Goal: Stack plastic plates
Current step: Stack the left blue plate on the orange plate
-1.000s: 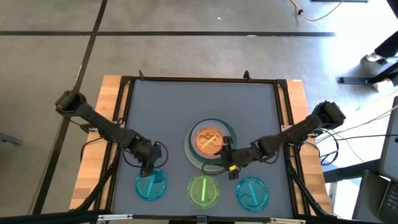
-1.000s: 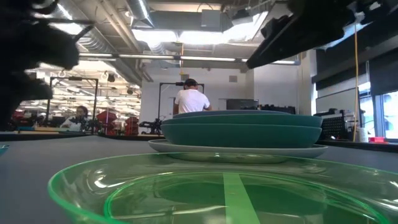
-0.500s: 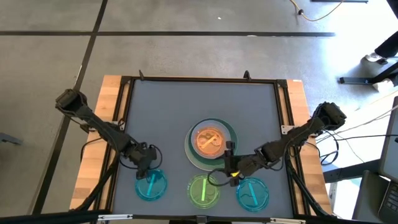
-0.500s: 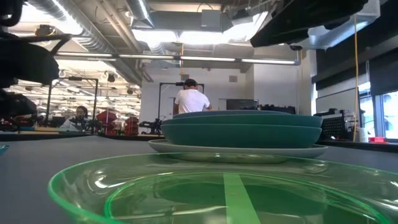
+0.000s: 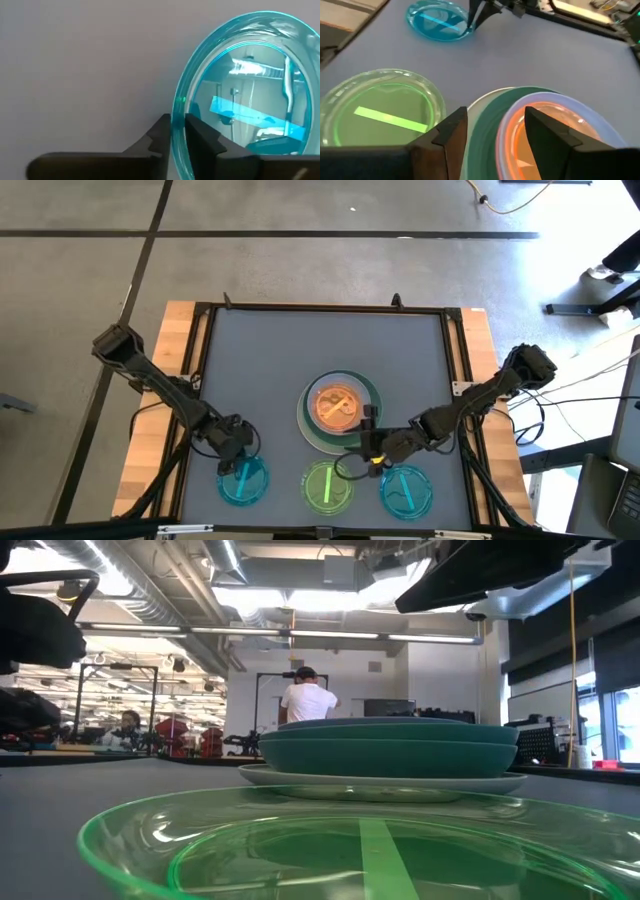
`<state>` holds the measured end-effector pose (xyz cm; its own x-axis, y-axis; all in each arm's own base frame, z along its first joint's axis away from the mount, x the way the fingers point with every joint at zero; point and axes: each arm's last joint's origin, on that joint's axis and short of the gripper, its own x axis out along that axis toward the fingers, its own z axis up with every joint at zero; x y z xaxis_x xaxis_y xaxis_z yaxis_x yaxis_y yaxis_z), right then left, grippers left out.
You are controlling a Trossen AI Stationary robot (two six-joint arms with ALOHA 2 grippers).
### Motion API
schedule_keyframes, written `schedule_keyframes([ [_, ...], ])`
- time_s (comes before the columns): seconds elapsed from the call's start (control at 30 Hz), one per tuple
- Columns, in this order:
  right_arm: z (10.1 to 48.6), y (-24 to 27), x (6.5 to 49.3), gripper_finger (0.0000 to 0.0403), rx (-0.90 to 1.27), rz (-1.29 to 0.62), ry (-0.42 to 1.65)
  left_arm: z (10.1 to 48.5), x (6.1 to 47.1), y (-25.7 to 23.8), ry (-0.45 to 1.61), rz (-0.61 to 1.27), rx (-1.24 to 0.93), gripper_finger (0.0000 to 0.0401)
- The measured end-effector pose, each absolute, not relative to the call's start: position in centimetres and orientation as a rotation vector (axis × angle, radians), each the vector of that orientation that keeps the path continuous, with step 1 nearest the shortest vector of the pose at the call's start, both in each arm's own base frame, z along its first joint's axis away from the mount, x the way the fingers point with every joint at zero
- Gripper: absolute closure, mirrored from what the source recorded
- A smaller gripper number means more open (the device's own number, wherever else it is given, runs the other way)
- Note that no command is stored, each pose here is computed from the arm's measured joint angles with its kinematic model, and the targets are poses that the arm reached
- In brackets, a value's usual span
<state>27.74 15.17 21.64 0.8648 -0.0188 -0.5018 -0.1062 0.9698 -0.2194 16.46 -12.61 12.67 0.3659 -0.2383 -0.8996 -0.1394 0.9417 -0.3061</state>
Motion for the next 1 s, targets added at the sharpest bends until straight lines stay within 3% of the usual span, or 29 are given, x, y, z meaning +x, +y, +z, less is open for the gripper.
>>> schedule_keyframes([
  [0.17,22.1,15.0,27.8,0.0217,-0.315,-0.013,0.497,12.9,16.9,-12.7,1.176,-0.077,-0.349,0.0395],
  [0.33,24.1,14.8,27.3,0.0217,-0.343,-0.052,0.47,14.2,18.1,-12.8,1.117,-0.046,-0.367,0.0399],
  [0.53,25.8,14.3,26.7,0.0217,-0.324,-0.112,0.41,17.8,21.2,-12.9,0.907,0.013,-0.311,0.0399],
  [0.8,25.9,14.2,26.6,0.0217,-0.29,-0.129,0.409,22.8,24.9,-11.1,0.537,0.281,-0.108,0.0395],
  [1.0,25.6,14.1,26.5,0.0217,-0.287,-0.134,0.434,23.6,26.6,-8.5,0.462,0.319,-0.05,0.0394],
])
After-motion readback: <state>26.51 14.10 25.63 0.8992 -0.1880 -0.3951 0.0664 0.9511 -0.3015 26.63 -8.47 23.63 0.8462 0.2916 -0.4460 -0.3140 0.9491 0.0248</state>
